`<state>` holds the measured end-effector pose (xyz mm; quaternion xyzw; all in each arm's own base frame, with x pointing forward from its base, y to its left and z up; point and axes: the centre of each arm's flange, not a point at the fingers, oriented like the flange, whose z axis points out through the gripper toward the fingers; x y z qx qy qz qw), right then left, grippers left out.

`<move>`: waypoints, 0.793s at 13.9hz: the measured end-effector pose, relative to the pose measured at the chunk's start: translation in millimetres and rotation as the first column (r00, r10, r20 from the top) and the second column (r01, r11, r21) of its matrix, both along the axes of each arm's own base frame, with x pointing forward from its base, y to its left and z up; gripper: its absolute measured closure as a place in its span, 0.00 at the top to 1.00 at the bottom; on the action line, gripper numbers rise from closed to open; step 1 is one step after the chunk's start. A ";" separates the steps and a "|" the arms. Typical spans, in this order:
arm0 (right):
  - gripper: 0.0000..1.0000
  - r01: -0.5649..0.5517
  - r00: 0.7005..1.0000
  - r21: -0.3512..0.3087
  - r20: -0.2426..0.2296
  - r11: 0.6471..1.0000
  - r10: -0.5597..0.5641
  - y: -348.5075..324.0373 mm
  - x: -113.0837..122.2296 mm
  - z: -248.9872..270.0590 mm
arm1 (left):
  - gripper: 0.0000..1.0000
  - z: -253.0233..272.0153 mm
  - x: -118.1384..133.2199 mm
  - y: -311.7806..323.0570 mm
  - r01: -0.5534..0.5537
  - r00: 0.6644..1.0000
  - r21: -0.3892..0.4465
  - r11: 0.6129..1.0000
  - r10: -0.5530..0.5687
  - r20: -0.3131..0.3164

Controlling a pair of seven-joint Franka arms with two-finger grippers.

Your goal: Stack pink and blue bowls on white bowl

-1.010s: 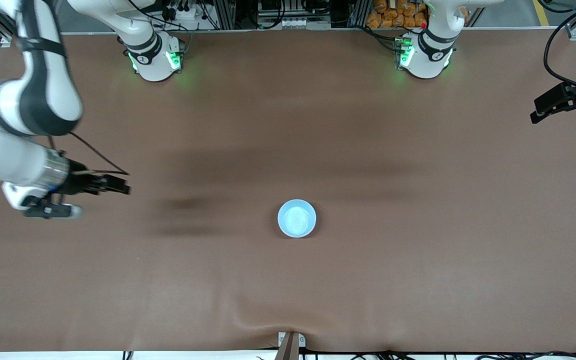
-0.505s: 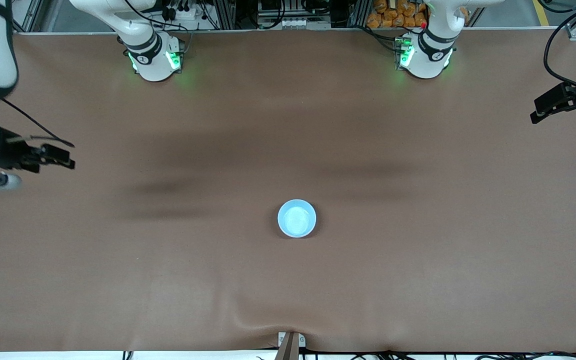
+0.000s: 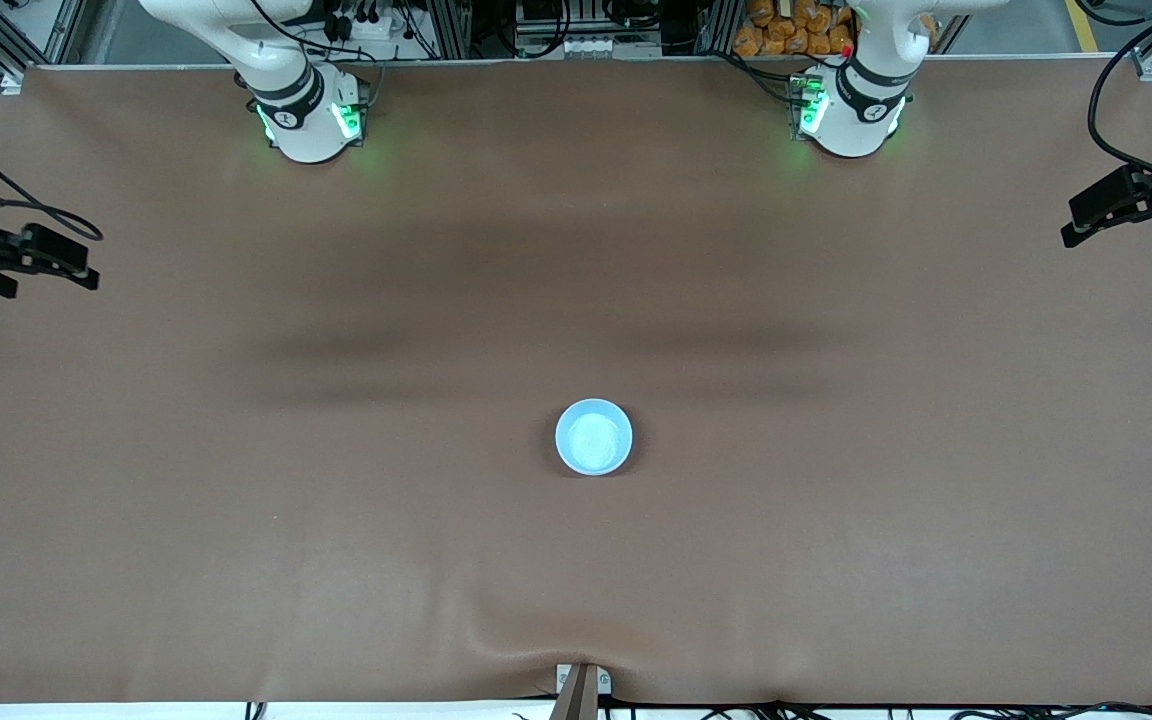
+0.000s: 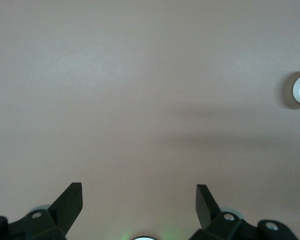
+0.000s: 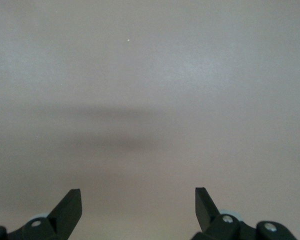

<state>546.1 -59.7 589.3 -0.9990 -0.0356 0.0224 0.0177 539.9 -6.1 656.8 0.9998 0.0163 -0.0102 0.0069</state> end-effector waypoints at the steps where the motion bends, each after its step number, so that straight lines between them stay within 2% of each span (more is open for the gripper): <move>1: 1.00 0.015 1.000 -0.004 0.000 1.000 -0.015 -3.4 -0.6 2.4 | 1.00 0.0 0.0 0.0 0.000 1.000 0.000 1.000 0.000 0.000; 7: 1.00 0.148 0.989 -0.011 0.013 0.989 -0.148 -11.6 -1.1 12.9 | 1.00 0.0 0.0 0.1 0.000 1.000 0.000 1.000 0.000 0.000; 11: 1.00 0.170 0.985 -0.012 0.015 0.985 -0.169 -9.8 -2.3 23.3 | 1.00 0.0 0.0 0.2 0.000 1.000 0.000 1.000 0.000 0.000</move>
